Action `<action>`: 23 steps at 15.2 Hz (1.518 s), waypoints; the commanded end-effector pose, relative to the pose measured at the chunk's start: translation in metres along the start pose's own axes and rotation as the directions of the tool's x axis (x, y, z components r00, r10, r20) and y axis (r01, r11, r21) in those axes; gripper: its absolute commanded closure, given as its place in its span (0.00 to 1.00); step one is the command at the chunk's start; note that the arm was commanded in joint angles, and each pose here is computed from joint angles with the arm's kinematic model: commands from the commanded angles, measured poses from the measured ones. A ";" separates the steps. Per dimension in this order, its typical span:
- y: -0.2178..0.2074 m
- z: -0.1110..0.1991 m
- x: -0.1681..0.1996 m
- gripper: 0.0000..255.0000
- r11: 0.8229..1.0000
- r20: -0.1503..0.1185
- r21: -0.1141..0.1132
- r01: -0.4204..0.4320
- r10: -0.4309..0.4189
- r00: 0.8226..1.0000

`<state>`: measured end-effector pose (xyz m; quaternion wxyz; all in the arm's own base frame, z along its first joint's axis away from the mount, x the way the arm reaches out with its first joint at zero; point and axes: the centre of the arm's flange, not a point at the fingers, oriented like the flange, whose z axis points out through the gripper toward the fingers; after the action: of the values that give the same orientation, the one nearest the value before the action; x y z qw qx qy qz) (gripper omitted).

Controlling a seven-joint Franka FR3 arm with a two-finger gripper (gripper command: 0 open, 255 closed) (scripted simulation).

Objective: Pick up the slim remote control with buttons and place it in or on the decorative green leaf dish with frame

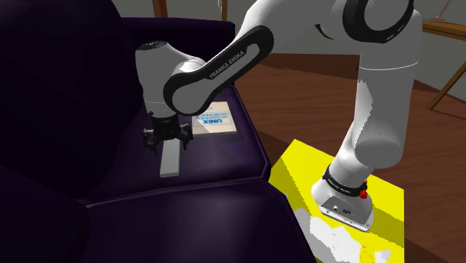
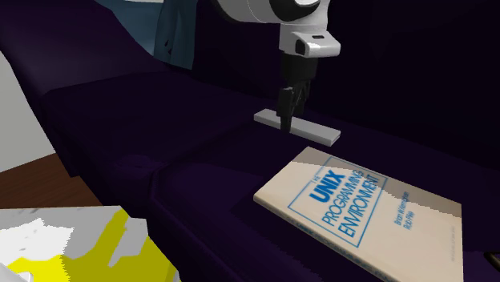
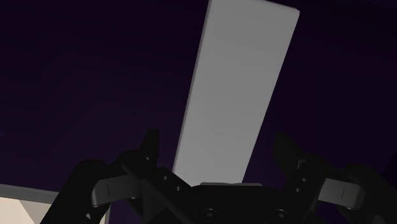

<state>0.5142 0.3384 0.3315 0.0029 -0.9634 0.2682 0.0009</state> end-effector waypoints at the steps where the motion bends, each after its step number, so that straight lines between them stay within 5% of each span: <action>1: 0.000 0.001 0.000 0.00 1.000 0.000 0.000 0.000 0.000 1.000; 5: 0.000 0.001 0.000 0.00 1.000 0.000 0.000 0.000 0.000 1.000; 6: 0.000 0.001 0.000 1.00 1.000 0.000 0.000 0.000 0.000 1.000; 15: 0.000 0.001 0.000 1.00 1.000 0.000 0.000 0.000 0.000 1.000; 23: 0.000 -0.041 0.000 1.00 1.000 0.000 0.000 0.000 0.000 1.000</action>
<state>0.5142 0.3391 0.3677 0.0031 -0.9633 0.2682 0.0007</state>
